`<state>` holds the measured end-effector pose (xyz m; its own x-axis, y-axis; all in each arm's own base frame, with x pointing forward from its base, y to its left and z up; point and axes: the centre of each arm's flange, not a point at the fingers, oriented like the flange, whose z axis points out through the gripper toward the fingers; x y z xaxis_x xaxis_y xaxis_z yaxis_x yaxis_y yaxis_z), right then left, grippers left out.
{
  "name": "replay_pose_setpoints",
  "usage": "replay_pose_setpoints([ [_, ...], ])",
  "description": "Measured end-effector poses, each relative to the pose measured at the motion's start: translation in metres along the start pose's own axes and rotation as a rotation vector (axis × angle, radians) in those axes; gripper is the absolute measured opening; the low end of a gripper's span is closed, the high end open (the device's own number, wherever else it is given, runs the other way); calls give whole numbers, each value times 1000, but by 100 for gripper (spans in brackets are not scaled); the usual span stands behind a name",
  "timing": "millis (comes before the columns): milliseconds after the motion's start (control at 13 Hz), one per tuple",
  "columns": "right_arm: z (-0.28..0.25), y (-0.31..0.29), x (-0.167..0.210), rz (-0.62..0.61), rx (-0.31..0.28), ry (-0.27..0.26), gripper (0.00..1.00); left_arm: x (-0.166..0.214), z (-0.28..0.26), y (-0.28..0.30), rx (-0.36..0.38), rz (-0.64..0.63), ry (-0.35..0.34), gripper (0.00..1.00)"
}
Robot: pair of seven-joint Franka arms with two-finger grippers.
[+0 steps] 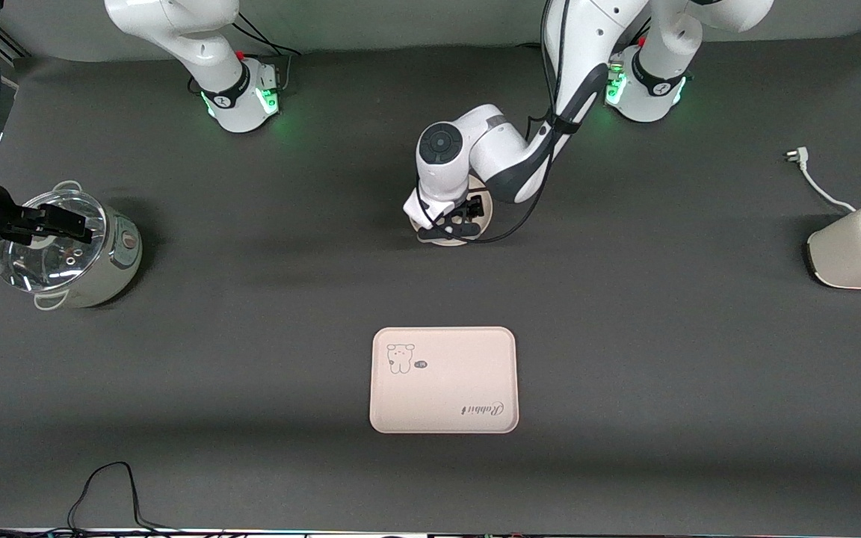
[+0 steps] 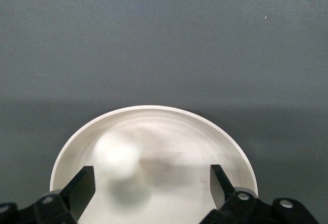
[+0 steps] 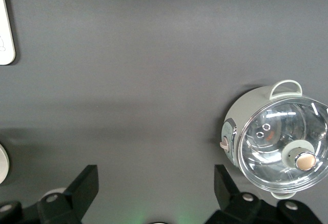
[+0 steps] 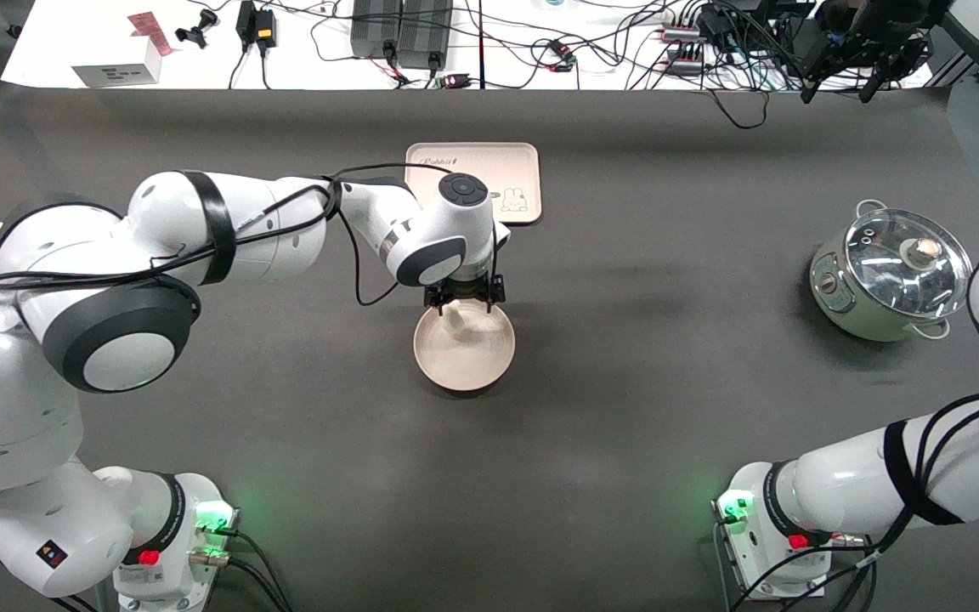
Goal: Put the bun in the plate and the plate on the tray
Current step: 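Lower the bun onto the plate and open the left gripper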
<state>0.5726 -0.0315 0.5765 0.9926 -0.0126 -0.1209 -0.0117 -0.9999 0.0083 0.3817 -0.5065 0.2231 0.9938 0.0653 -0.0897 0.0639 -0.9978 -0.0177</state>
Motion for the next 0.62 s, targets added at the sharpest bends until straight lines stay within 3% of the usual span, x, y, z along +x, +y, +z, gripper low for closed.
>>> replay_pose_setpoints([
  [385, 2, 0, 0, 0, 0, -4, 100, 3, 0, -2, 5, -5, 0, 100],
  [615, 4, 0, 0, 0, 0, -9, 100, 47, -31, -28, 45, 6, 25, 100],
])
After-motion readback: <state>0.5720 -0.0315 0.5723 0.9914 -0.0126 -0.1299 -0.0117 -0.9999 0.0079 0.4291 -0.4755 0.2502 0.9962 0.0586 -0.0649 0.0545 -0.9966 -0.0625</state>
